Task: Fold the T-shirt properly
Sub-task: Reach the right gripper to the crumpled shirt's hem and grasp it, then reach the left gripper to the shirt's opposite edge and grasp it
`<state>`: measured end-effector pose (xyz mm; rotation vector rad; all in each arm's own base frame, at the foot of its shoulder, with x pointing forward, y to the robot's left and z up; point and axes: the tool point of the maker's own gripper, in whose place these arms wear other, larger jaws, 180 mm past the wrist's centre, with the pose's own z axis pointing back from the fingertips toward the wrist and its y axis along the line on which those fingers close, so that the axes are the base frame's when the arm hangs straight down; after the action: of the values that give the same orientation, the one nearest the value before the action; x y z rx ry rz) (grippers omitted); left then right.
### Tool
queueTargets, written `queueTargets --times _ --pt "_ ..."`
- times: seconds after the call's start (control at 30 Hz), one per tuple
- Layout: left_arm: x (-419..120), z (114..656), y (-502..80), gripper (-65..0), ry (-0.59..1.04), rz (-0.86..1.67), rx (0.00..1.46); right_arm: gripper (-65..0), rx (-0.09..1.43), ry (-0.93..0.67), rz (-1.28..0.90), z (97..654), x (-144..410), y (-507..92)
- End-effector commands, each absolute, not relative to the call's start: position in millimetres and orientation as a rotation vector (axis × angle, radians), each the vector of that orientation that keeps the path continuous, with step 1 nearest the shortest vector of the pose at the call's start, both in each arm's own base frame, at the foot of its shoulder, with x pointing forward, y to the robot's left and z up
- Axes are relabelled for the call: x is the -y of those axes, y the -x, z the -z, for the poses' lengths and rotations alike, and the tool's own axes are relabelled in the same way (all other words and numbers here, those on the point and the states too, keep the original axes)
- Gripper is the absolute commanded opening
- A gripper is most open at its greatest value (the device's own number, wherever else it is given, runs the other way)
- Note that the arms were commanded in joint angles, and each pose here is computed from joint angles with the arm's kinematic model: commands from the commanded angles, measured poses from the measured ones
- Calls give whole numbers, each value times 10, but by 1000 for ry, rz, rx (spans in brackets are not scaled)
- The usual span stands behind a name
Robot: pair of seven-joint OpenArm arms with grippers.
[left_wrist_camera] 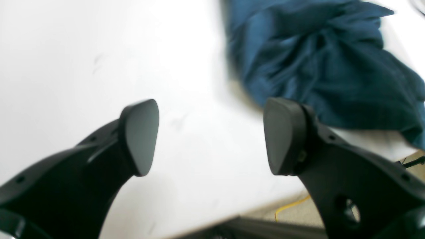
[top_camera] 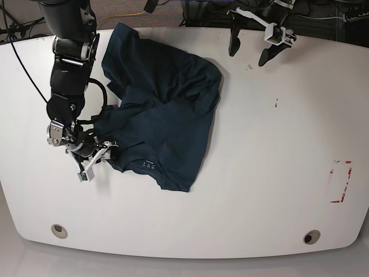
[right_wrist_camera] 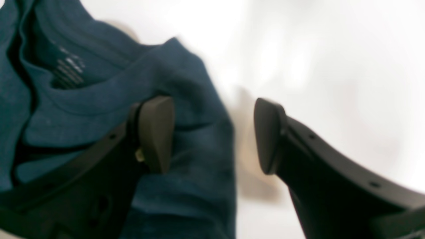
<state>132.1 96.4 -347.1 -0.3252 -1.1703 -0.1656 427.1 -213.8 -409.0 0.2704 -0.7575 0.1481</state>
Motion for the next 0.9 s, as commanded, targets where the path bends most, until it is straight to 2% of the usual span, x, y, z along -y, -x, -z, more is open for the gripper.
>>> queueTargets --times 0.0,0.2,0.27,0.4,0.47,0.87 --pt "-912 3485 -1297 -192 341 169 1161 -281 861 -277 -139 3843 2177 -4470" --pt "-792 3575 -1405 -192 360 194 1118 -289 812 -297 -192 4021 1915 -4361" --pt "-734 3567 -1472 -192 372 205 1124 -317 805 -297 -211 4046 1873 -4348" --pt "-653 3606 -1581 -192 381 232 1097 -509 808 -303 -215 4040 1827 -4353" --pt "-601 3653 -1651 -192 382 256 1064 -639 808 -303 -216 4041 1824 -4352" --pt "-418 3984 -1851 -192 394 297 973 -650 844 -269 -264 3806 1826 -4421"
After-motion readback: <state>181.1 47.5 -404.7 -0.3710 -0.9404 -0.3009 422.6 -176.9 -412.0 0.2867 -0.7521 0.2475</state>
